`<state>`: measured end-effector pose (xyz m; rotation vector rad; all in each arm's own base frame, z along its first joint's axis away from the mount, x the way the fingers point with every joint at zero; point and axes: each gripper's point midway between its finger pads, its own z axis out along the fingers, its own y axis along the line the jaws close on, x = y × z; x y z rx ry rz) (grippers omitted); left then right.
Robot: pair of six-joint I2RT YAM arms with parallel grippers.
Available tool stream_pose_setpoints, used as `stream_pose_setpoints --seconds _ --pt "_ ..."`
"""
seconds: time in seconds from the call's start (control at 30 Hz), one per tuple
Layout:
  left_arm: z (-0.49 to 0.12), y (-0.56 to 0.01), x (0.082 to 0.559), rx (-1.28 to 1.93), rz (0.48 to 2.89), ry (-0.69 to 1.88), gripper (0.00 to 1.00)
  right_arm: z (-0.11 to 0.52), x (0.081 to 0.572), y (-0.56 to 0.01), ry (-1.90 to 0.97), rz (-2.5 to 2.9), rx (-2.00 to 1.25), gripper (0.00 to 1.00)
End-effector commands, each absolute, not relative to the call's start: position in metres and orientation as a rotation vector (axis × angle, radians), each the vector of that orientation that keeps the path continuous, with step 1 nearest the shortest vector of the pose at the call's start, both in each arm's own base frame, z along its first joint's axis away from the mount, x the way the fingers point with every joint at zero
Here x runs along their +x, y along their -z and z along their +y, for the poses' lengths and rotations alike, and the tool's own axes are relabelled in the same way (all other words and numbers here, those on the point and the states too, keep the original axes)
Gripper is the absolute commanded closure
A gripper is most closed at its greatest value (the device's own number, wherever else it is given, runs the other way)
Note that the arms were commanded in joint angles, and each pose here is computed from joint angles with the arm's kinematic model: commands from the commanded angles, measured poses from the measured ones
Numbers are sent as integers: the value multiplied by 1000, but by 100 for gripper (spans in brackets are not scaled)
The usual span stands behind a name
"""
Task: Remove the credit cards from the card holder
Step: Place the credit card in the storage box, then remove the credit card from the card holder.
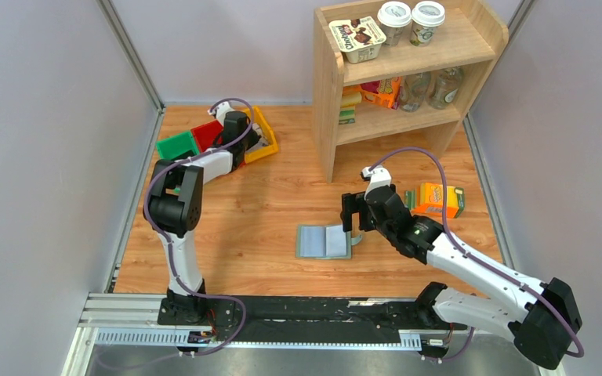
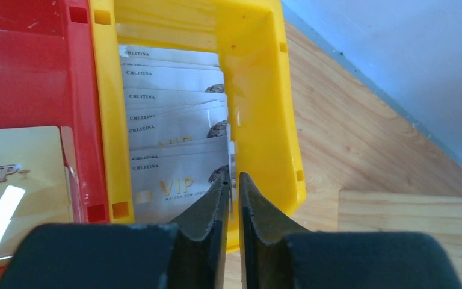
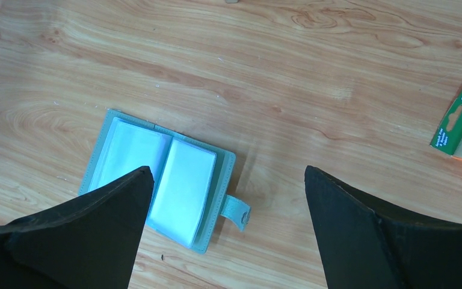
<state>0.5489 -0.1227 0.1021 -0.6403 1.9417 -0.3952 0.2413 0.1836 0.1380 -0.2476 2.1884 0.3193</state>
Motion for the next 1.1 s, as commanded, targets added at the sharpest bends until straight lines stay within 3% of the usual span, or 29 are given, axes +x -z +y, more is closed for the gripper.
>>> stream_pose_setpoints --seconds 0.0,0.1,0.23,0.53,0.87,1.07 --pt "-115 -130 548 -650 1898 378 77 193 246 -153 -371 2146 -253 0" --pt "-100 -138 536 -667 1906 303 59 192 245 -150 -354 2177 -274 0" --pt "-90 -151 521 -649 1934 238 50 191 243 -155 -340 2202 -280 0" --pt "-107 -184 447 -537 2074 360 47 201 231 -161 -406 2289 -256 0" --pt "-186 -145 300 -222 2339 585 42 236 210 -126 -341 2429 -268 3" --pt "-197 -103 238 -226 2436 701 43 272 201 -88 -274 2520 -269 2"
